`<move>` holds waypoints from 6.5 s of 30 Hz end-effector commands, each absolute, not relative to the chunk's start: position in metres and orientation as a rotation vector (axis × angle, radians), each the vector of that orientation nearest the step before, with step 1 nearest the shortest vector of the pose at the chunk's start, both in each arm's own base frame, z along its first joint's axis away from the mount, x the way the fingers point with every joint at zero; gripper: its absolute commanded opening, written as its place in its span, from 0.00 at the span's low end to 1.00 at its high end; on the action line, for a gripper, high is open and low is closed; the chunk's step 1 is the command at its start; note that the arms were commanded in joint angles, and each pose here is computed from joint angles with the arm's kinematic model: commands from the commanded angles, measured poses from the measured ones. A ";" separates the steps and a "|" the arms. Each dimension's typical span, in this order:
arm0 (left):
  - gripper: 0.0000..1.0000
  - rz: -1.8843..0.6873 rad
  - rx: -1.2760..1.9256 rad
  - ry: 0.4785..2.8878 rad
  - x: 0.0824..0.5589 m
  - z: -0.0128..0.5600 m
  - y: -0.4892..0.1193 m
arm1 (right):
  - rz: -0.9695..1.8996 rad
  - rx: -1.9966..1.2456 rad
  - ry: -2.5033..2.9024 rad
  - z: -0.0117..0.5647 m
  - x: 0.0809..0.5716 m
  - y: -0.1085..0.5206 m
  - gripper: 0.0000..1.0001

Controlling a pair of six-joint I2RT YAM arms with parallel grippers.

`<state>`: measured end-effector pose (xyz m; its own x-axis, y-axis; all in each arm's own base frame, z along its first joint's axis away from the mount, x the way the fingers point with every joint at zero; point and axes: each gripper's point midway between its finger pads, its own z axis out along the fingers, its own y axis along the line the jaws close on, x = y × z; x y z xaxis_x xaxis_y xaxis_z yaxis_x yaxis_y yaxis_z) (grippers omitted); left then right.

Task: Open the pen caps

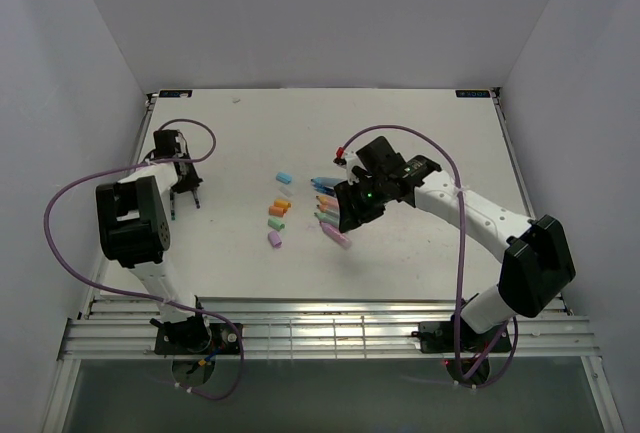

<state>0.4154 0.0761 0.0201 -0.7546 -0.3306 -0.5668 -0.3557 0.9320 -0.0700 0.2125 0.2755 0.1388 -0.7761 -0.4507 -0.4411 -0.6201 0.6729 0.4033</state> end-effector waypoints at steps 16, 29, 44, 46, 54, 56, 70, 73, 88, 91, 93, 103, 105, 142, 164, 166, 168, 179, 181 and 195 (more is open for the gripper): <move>0.00 -0.561 -0.430 2.217 0.400 0.177 -0.064 | 0.959 -0.636 2.541 0.184 0.221 0.276 0.50; 0.00 -0.944 -0.222 2.202 0.322 0.229 -0.208 | 1.283 -0.533 2.433 0.223 0.235 0.300 0.51; 0.00 -1.080 -0.145 2.210 0.288 0.242 -0.265 | 1.528 -0.505 2.261 0.248 0.232 0.318 0.56; 0.00 -1.092 -0.181 2.218 0.286 0.241 -0.271 | 1.555 -0.482 2.251 0.247 0.234 0.320 0.56; 0.00 -1.113 -0.309 2.185 0.286 0.250 -0.282 | 1.612 -0.439 2.213 0.248 0.238 0.329 0.54; 0.00 -1.119 -0.325 2.182 0.287 0.251 -0.282 | 1.615 -0.431 2.219 0.246 0.238 0.329 0.53; 0.00 -1.148 -0.398 2.152 0.293 0.258 -0.285 | 1.660 -0.426 2.221 0.235 0.232 0.339 0.40; 0.00 -1.177 -0.405 2.144 0.293 0.262 -0.288 | 1.656 -0.436 2.216 0.235 0.234 0.341 0.38; 0.33 -1.122 -0.367 2.126 0.289 0.263 -0.281 | 1.641 -0.450 2.243 0.237 0.230 0.338 0.08; 0.40 -1.074 -0.371 2.112 0.296 0.264 -0.276 | 1.684 -0.462 2.251 0.239 0.218 0.334 0.08; 0.40 -1.061 -0.347 2.109 0.299 0.267 -0.277 | 1.718 -0.482 2.247 0.243 0.208 0.331 0.08; 0.38 -1.051 -0.325 2.093 0.316 0.271 -0.285 | 1.748 -0.504 2.243 0.242 0.187 0.320 0.08; 0.36 -1.058 -0.323 2.091 0.316 0.272 -0.287 | 1.757 -0.515 2.244 0.241 0.184 0.319 0.08; 0.37 -1.169 -0.340 2.086 0.297 0.268 -0.290 | 1.807 -0.504 2.230 0.251 0.191 0.326 0.08; 0.00 -0.909 -0.605 2.216 0.342 0.234 -0.262 | 1.212 -0.580 2.533 0.173 0.184 0.280 0.08; 0.00 -0.926 -0.643 2.207 0.354 0.235 -0.258 | 1.077 -0.641 2.614 0.153 0.170 0.265 0.08; 0.00 -0.894 -0.664 2.200 0.369 0.232 -0.248 | 0.908 -0.662 2.646 0.139 0.169 0.251 0.08; 0.00 -0.790 -0.618 2.161 0.380 0.245 -0.210 | 0.802 -0.811 2.687 0.118 0.154 0.252 0.08; 0.00 -0.778 -0.618 2.170 0.360 0.244 -0.200 | 0.808 -0.856 2.683 0.115 0.156 0.257 0.08; 0.00 -0.596 -0.870 2.562 0.208 0.110 -0.146 | 0.806 -1.040 2.708 0.068 0.169 0.291 0.08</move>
<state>0.2272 -0.1454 0.1257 -0.7231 -0.6274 -0.2890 -0.4267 0.7347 -0.5274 0.1572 0.2688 0.0602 -0.8023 -0.5563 -0.2162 -0.5898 0.6835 0.4300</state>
